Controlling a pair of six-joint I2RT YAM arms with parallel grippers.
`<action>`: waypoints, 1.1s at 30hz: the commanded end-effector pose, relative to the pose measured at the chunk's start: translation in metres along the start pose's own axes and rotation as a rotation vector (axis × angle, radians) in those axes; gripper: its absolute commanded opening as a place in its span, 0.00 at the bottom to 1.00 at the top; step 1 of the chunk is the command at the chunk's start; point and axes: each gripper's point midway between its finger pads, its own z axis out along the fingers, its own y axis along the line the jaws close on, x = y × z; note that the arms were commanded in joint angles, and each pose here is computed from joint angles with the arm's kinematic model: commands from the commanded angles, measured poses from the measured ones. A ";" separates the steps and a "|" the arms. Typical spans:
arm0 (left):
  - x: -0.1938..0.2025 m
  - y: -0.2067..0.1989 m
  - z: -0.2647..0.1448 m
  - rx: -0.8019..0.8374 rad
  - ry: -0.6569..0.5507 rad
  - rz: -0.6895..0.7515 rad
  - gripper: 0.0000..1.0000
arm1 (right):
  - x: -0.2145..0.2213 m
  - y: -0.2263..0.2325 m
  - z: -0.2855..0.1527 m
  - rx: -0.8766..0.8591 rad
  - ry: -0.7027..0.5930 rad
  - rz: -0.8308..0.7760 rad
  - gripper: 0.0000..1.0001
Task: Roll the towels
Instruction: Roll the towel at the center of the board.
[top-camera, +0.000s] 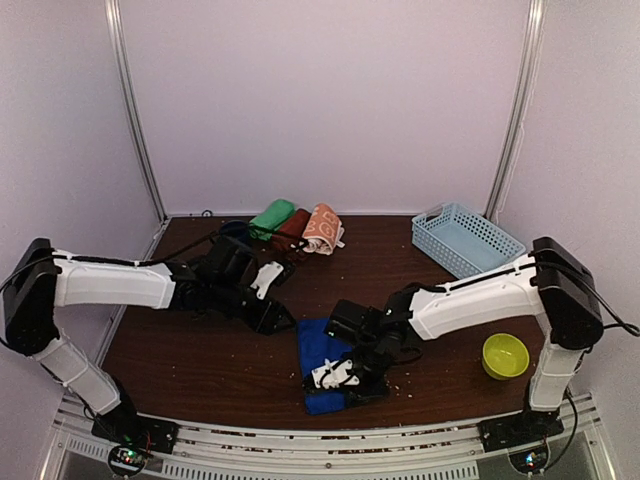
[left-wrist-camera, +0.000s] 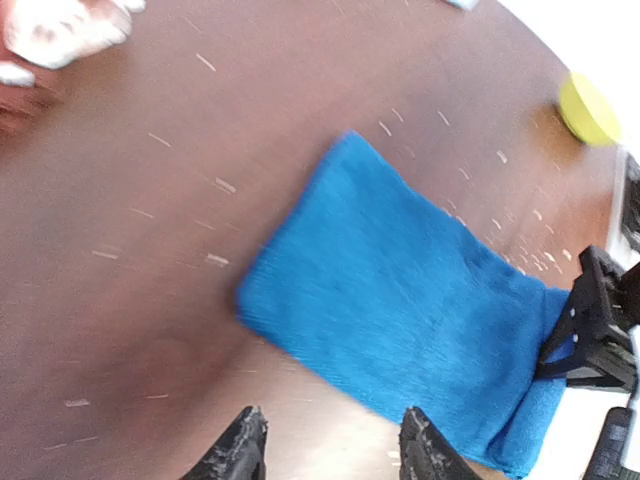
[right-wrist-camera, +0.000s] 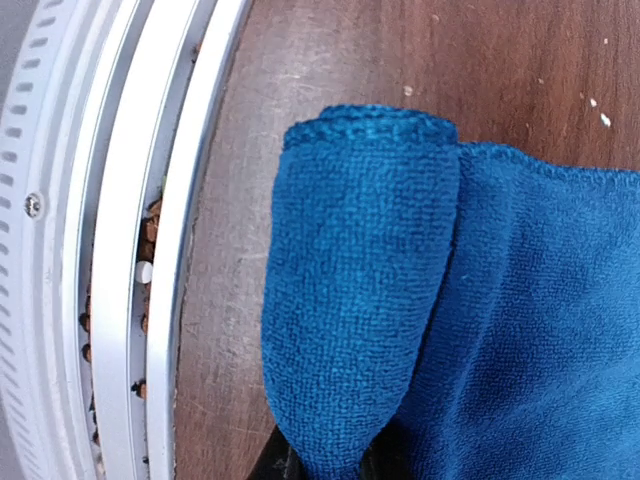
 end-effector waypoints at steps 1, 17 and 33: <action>-0.016 0.037 -0.040 -0.311 -0.079 0.104 0.48 | 0.021 -0.005 0.009 -0.199 0.061 0.184 0.07; -0.006 -0.145 -0.053 -0.182 -0.172 0.925 0.45 | 0.057 -0.043 0.047 -0.491 0.126 0.490 0.07; 0.056 -0.118 0.051 -0.390 0.049 1.080 0.50 | 0.064 -0.034 0.050 -0.531 0.125 0.502 0.09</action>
